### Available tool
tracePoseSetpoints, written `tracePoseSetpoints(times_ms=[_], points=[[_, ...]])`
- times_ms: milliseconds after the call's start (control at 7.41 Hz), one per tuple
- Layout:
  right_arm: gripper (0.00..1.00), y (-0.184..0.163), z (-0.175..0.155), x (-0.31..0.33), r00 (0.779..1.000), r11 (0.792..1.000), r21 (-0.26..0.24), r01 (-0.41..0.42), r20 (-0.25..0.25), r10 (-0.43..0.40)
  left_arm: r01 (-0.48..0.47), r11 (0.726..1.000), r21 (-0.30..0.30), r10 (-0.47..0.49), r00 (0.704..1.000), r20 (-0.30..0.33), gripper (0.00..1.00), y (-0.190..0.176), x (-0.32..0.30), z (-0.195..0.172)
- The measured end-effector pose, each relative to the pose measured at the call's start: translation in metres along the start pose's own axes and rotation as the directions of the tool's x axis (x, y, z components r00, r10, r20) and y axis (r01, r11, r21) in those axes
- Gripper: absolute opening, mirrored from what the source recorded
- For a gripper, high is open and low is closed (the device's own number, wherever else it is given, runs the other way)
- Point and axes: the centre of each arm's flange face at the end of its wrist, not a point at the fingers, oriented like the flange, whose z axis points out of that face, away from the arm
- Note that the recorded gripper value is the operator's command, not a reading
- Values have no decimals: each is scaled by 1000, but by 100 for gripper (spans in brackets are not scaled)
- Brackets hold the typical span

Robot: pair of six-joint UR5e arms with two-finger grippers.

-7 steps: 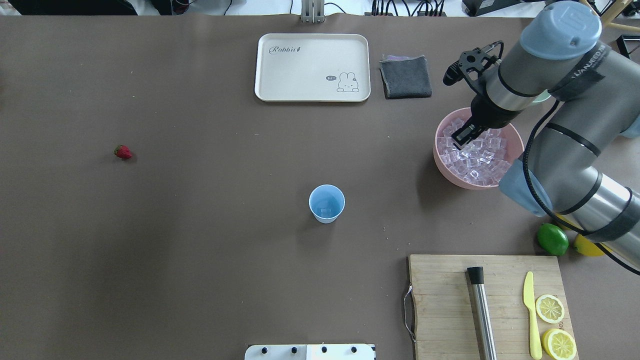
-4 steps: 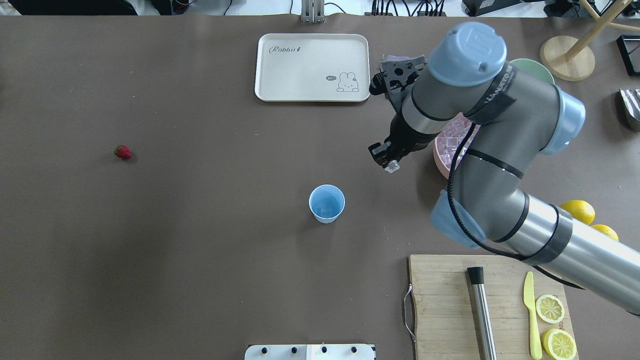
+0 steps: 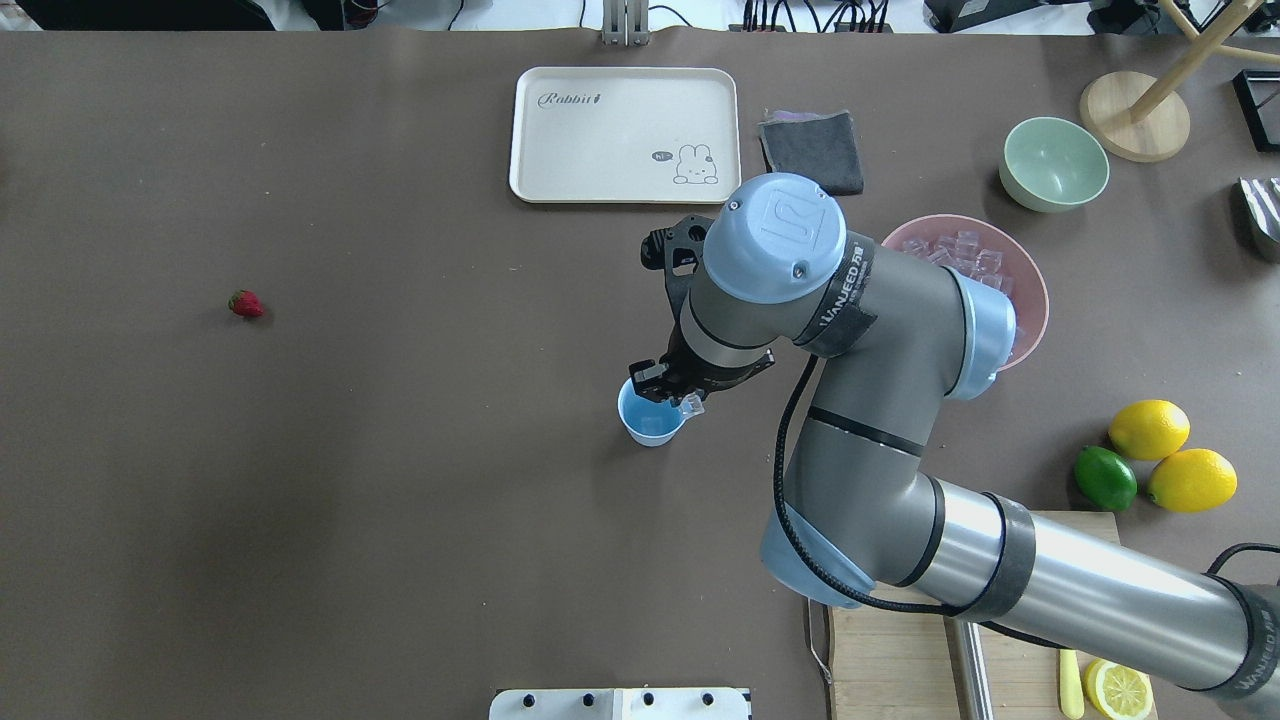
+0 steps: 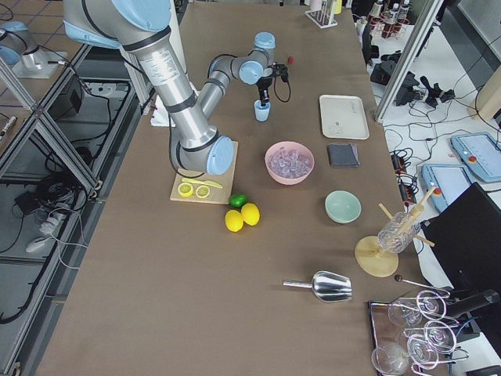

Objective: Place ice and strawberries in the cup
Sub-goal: 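Move the ice cube over the blue cup and release it with the right gripper, then return the right gripper to the pink bowl and grasp a third ice cube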

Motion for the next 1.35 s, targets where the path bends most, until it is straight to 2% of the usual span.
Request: tracePoseSetpoints(times_ms=[270,405,540,675,810,944,1214,1349], points=[[0,7,18,-11,1000,1000,10,-18,18,17,-1,1000,2,1,1000,0,97,-1,1,-1],[47,5,24,-15,1000,1000,16,-21,24,20,-1,1000,2,1,1000,0,97,-1,1,-1],[69,4,27,-16,999,1000,23,-22,29,21,-1,1000,2,1,1000,-1,97,-1,1,-1],[74,3,29,-17,999,999,28,-22,30,21,1,1000,1,-1,1000,-1,97,0,0,-1],[66,3,29,-17,999,999,32,-22,30,21,3,1000,-1,-3,1000,-1,97,1,-1,0],[65,1,23,-17,999,999,38,-26,35,25,4,1000,-2,-4,1000,-1,97,3,-2,0],[64,-19,-9,19,997,998,37,-58,45,56,6,1000,-5,-6,1000,1,97,4,-3,2],[64,-28,-27,53,998,997,37,-64,28,63,6,1000,-5,-6,1000,1,97,4,-3,2]])
